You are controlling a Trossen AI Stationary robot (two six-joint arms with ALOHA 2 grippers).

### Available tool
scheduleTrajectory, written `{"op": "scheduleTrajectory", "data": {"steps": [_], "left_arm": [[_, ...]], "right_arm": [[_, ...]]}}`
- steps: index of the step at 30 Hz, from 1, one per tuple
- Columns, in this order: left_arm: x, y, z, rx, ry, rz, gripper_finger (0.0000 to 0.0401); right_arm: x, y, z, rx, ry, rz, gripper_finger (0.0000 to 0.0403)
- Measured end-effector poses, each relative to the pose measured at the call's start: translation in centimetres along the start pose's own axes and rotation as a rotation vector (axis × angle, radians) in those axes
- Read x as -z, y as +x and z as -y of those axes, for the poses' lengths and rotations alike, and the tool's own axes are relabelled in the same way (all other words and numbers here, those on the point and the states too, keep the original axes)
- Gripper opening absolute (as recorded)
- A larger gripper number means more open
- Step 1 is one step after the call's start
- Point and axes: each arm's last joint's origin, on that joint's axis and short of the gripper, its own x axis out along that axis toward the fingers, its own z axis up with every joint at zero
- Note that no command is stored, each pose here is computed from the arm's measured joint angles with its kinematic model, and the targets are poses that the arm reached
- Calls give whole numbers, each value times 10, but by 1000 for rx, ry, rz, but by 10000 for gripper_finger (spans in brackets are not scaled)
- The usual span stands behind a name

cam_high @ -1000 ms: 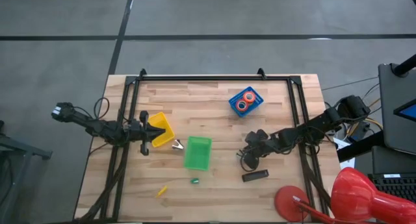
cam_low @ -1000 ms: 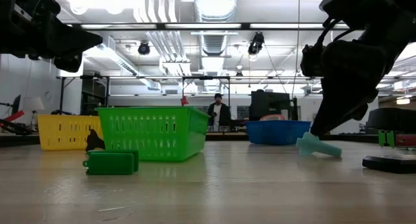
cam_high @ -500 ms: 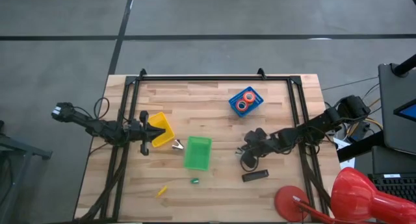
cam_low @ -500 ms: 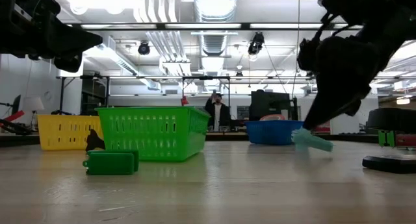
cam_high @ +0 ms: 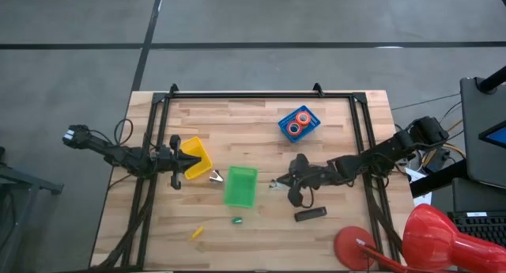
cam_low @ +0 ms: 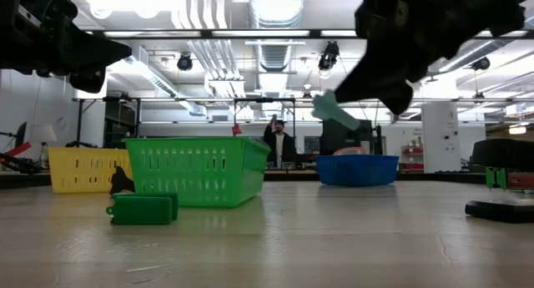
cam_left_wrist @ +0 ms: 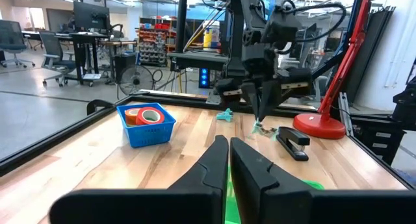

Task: Pick and place Stapler, Stapler remover, tape
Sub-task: Put the left light blue staple remover into the green bin

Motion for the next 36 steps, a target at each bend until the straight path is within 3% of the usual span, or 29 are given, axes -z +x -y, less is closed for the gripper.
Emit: {"op": "scheduleTrajectory", "data": {"steps": [7,17,26,36], "left_arm": [[0,0,0,0,0,0,20],[0,0,0,0,0,0,19],[0,0,0,1,0,-1,18],[0,0,0,0,1,-2,19]], "right_arm": [[-22,30,-15,-21,-109,4,8],[-55,69,-14,15,-194,-2,8],[-55,105,-14,45,-244,-40,8],[-53,113,-13,57,-251,-65,8]]}}
